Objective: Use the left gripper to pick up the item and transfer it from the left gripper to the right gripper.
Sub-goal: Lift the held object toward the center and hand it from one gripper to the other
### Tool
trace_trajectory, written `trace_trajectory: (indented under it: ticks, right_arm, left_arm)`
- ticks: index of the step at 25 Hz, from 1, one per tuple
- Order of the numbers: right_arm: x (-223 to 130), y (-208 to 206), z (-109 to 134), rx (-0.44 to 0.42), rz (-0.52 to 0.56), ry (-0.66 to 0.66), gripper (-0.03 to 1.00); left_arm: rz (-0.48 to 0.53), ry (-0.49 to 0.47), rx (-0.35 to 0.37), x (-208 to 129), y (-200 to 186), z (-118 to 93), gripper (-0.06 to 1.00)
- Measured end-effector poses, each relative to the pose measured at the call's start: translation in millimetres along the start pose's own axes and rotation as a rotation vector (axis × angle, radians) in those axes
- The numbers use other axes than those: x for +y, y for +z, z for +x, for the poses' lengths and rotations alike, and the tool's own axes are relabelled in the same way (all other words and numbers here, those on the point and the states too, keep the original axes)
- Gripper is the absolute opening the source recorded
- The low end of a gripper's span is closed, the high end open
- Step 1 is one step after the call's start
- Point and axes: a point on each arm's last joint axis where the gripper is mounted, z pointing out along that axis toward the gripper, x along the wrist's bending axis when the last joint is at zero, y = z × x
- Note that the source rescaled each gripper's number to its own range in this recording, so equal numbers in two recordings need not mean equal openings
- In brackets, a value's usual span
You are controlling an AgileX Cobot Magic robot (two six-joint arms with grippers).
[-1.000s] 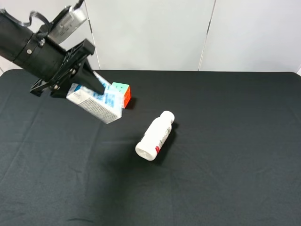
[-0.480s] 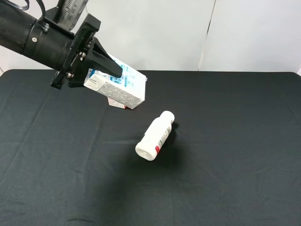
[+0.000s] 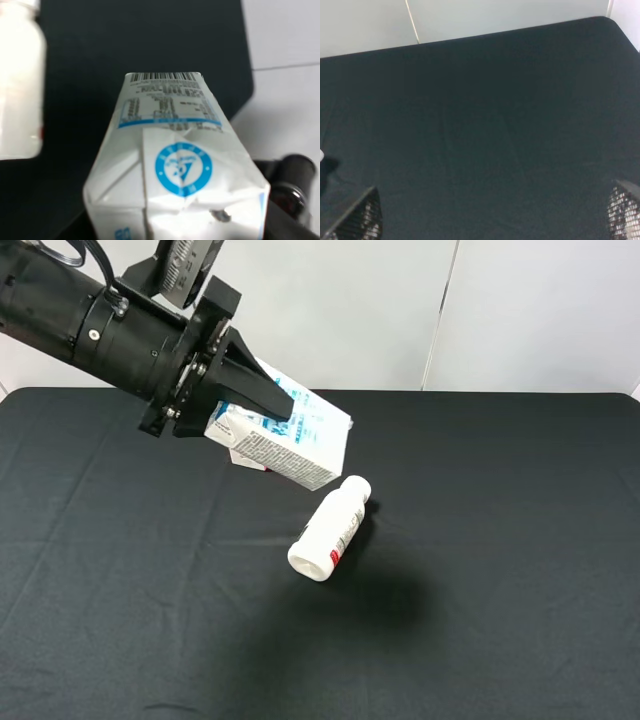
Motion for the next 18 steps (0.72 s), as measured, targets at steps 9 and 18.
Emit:
trace_trajectory:
  ticks: [9, 18]
  right_arm:
    - [0, 0, 5, 0.052, 0.004, -0.026, 1.00]
    - [44, 18, 23, 0.247, 0.099, -0.220, 1.00]
  left_arm:
    - [0.064, 0.077, -0.163, -6, -1, -15, 0.00]
    - [0.090, 0.098, -0.199, -9, -2, -18, 0.00]
